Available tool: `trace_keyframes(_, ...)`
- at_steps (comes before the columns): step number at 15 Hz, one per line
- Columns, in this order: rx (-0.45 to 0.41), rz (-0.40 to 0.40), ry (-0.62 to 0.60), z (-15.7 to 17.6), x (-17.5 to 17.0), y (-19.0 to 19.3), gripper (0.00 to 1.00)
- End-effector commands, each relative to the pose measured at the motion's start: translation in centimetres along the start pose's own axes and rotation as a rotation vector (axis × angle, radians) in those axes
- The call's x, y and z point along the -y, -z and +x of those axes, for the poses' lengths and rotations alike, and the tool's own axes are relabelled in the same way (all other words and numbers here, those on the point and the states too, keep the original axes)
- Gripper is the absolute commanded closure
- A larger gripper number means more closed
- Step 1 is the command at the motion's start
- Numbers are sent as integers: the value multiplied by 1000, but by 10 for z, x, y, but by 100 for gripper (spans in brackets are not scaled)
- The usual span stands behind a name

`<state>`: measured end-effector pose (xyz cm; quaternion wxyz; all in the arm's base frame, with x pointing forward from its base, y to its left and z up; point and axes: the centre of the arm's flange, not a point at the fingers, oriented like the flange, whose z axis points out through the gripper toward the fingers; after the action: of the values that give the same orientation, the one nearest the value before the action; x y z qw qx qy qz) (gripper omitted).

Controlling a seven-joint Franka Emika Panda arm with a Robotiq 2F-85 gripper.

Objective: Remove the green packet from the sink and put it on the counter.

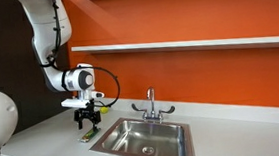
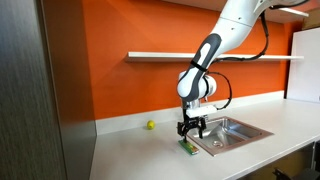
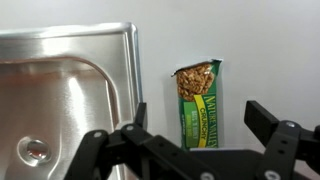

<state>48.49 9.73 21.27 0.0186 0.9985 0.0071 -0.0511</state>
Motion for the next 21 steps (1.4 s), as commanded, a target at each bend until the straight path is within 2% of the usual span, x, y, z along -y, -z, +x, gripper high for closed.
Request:
trace_keyframes(1, 3, 8, -55, -31, -8, 15, 0)
trace_keyframes(7, 24, 9, -123, -50, -19, 12, 0)
trace_keyframes(8, 23, 7, -75, -36, -13, 3, 0)
trace_keyframes(21, 28, 6, -96, -41, -17, 2, 0)
